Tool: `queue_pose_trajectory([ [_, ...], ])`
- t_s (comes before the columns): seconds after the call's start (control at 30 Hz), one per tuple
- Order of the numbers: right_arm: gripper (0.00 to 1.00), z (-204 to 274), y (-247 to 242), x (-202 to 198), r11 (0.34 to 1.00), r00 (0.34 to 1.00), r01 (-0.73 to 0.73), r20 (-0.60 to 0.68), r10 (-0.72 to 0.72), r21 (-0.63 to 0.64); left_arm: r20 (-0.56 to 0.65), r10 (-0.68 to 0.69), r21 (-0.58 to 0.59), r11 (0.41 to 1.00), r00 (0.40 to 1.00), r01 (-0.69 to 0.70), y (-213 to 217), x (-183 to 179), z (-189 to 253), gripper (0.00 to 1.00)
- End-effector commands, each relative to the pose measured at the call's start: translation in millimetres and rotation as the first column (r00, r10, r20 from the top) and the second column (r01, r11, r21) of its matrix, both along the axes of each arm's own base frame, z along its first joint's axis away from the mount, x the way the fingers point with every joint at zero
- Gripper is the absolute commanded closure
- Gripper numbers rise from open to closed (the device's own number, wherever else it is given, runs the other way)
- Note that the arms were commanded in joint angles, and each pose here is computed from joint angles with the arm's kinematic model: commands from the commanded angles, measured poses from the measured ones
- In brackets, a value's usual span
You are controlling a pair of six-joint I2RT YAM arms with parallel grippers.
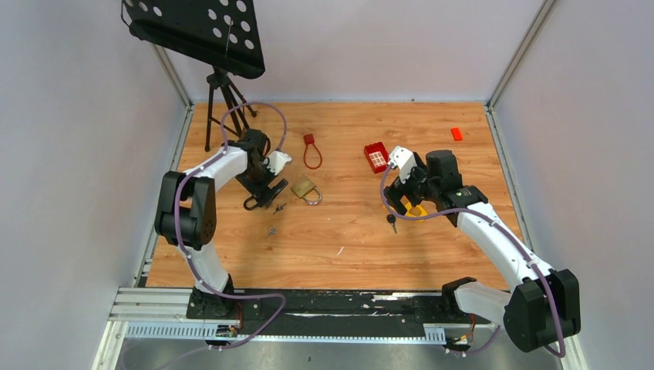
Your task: Unlock with the key
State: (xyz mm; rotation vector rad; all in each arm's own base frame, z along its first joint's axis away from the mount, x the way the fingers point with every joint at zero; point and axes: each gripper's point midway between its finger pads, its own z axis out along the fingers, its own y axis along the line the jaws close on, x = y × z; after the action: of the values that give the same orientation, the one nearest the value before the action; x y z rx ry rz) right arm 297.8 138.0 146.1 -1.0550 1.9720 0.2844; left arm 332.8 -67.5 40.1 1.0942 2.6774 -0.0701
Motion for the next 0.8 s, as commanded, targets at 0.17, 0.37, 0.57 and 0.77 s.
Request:
queue_pose_trajectory([
  [0.17, 0.03, 2, -2, 7, 1.0, 1.0, 0.009, 0.025, -0.009, -0.006, -0.04, -0.128, -0.049, 0.991, 0.991, 0.126, 2, -6, -20, 0.11],
  [0.37, 0.03, -1, -2, 7, 1.0, 1.0, 0.008, 0.014, -0.008, -0.008, -0.048, -0.136, -0.08, 0.988, 0.99, 0.132, -3, -10, -28, 0.36],
  [0.57, 0.04, -3, -2, 7, 1.0, 1.0, 0.01, 0.009, -0.01, -0.011, 0.045, -0.119, -0.188, 0.974, 0.992, 0.125, -26, -6, 19, 0.51],
  [0.77, 0.04, -3, -3, 8, 1.0, 1.0, 0.014, 0.01, -0.014, -0.012, 0.124, -0.244, -0.22, 0.938, 0.962, 0.266, -73, -30, 57, 0.49],
])
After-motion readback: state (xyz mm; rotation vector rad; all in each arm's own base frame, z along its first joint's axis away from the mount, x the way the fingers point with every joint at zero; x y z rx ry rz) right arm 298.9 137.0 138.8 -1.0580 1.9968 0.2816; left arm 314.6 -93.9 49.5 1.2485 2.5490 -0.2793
